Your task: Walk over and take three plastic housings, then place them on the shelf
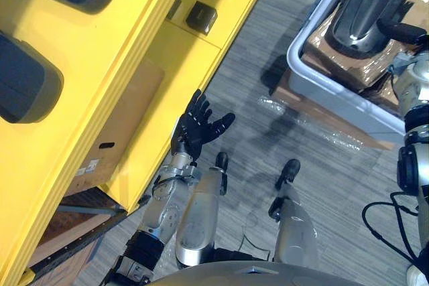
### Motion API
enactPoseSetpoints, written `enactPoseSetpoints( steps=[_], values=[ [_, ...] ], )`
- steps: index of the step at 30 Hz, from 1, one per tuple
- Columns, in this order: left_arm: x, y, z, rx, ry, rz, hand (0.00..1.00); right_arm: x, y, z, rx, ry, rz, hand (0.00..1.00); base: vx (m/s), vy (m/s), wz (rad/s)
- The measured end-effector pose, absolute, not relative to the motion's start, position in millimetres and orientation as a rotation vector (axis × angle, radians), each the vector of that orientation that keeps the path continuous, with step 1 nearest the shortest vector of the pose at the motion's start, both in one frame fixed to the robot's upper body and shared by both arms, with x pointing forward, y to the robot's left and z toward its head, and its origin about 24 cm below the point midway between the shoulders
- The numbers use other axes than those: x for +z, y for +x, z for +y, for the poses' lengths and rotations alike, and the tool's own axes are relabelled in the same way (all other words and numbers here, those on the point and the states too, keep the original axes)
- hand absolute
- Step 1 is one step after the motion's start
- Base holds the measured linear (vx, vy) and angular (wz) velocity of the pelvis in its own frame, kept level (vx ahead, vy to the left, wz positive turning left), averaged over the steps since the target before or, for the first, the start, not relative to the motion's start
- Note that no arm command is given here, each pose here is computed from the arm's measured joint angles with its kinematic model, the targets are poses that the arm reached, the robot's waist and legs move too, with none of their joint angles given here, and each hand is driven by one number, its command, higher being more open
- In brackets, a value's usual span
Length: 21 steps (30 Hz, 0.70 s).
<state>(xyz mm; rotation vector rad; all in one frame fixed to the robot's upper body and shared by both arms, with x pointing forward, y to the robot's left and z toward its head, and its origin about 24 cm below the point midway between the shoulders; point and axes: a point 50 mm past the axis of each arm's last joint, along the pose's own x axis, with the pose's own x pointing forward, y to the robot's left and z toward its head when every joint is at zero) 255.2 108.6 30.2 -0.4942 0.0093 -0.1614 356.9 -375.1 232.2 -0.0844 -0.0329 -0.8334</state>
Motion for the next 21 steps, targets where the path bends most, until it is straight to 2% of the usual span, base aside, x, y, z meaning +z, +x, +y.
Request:
enactPoseSetpoints(
  steps=[3,4,9,14,21],
  values=[
    [24.4,255.2,104.7,-0.141,-0.497,0.040,1.00,236.2,350.3,-385.5,-0.874,-0.127,0.017,1.00,-0.09,0.050,-0.03],
    [22.0,253.5,102.8,-0.138,-0.497,0.052,1.00,244.4,349.2,-387.3,-0.883,-0.121,0.029,0.00,-0.08,0.039,-0.01],
    [13.5,249.5,94.4,-0.149,-0.489,0.099,1.00,245.3,347.5,-389.6,-0.890,-0.213,0.106,0.00,-0.05,0.033,0.02],
    [9.9,248.9,93.8,-0.139,-0.488,0.115,1.00,246.4,332.1,-408.8,-0.952,-0.317,0.182,0.00,0.00,0.000,0.00],
    [10.0,248.3,95.1,-0.129,-0.489,0.103,1.00,230.2,324.0,-416.3,-0.980,-0.262,0.306,0.00,-0.01,0.003,0.00]
  ],
)
